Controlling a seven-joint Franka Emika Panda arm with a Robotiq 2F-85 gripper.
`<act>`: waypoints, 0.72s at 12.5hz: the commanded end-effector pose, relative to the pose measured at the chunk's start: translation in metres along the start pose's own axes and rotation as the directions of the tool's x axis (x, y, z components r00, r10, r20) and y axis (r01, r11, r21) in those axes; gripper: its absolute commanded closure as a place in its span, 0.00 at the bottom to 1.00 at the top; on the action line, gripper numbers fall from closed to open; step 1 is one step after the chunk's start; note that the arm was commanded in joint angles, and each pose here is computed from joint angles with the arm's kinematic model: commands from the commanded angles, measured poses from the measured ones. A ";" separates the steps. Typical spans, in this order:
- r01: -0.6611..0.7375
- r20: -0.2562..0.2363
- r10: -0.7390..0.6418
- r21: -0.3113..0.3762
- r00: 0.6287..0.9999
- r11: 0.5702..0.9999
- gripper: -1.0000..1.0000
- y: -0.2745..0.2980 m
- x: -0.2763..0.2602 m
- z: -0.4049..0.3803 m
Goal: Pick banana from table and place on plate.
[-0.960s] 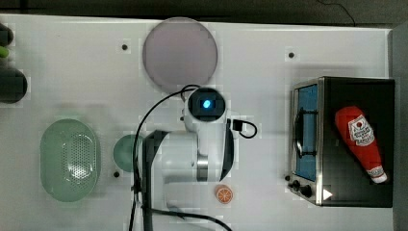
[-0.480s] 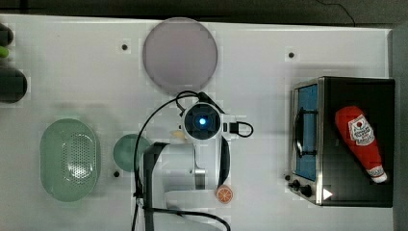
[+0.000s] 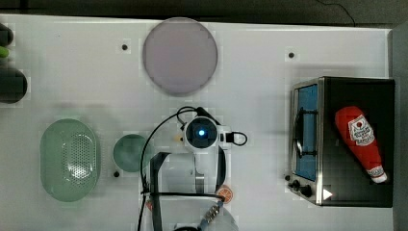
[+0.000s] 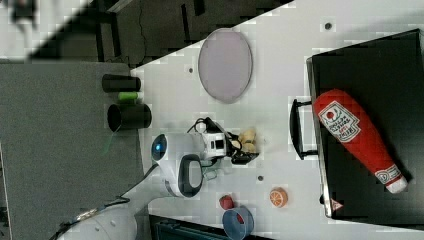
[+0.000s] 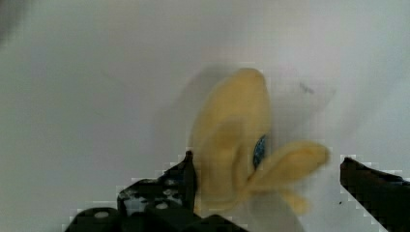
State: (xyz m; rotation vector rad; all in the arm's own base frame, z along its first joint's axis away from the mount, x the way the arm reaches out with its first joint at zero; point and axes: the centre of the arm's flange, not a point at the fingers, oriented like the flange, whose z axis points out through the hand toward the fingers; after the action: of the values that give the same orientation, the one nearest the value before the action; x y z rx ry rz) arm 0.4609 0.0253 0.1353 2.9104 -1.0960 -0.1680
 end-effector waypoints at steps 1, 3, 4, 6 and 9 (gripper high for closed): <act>0.059 -0.056 -0.056 0.058 0.997 0.997 0.04 -0.012 0.007 -0.013; 0.062 -0.067 -0.057 0.068 0.996 0.996 0.29 -0.014 0.008 -0.014; 0.063 -0.072 -0.057 0.072 0.996 0.995 0.42 -0.015 0.008 -0.016; 0.063 -0.080 -0.057 0.078 0.995 0.995 0.64 -0.016 0.009 -0.023; 0.067 -0.087 -0.059 0.085 0.994 0.994 0.74 -0.018 0.009 -0.028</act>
State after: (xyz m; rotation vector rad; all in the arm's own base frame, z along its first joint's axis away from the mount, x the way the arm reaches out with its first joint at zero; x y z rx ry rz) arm 0.4769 0.0415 0.1575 2.9994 -1.0322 -0.0013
